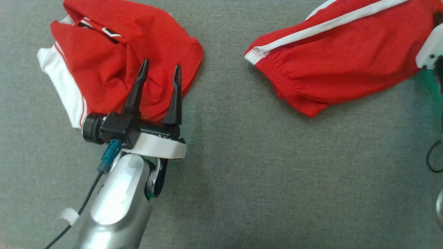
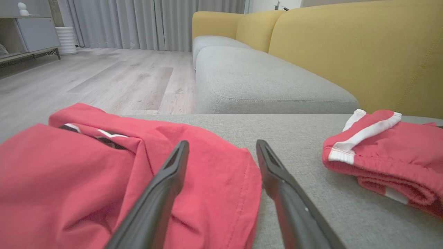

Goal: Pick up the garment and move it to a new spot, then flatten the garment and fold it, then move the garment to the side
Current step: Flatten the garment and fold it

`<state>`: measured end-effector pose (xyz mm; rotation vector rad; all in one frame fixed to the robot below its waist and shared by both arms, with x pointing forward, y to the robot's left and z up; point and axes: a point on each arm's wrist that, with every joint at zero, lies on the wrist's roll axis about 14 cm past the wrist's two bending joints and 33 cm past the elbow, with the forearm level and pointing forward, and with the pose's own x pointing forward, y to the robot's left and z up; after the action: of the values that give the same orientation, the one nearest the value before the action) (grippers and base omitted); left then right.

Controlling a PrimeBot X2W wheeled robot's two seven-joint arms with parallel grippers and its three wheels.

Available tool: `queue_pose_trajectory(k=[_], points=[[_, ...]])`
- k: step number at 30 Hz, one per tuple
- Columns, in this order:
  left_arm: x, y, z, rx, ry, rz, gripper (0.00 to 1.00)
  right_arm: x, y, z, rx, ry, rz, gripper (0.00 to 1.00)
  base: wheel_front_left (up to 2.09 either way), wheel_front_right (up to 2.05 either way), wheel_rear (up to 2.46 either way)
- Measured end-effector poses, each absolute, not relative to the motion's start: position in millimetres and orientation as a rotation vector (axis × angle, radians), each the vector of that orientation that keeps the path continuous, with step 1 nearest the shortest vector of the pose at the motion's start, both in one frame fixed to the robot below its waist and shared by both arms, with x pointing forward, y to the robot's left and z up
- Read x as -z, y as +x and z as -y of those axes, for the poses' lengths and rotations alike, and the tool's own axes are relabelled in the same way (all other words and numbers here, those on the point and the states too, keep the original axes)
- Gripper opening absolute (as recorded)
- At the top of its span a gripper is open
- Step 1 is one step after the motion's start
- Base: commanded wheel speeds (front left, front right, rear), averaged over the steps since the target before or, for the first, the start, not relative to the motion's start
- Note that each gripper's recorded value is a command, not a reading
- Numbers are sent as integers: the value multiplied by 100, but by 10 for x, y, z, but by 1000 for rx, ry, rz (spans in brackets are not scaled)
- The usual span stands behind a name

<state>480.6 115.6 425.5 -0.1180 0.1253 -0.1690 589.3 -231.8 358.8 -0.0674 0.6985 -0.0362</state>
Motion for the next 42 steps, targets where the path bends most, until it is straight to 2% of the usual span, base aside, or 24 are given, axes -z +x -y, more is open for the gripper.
queue_pose_trajectory(k=[10,20,23,32,42], points=[[-4416,4845,-992,216,-125,-84,100,-3897,5715,2569,126,109,-525,0,0,0,0],[-4556,4789,-825,263,-132,-58,100,-3960,4999,3487,351,178,-487,0,0,0,0],[-4550,4742,-826,263,-133,-63,100,-3942,4859,3601,390,196,-481,0,0,0,0],[-4548,4664,-907,245,-130,-70,100,-4095,4989,3393,365,256,-376,0,0,0,0],[-4717,4572,-999,223,-127,-38,100,-4802,5328,2681,155,343,-144,0,0,0,0]])
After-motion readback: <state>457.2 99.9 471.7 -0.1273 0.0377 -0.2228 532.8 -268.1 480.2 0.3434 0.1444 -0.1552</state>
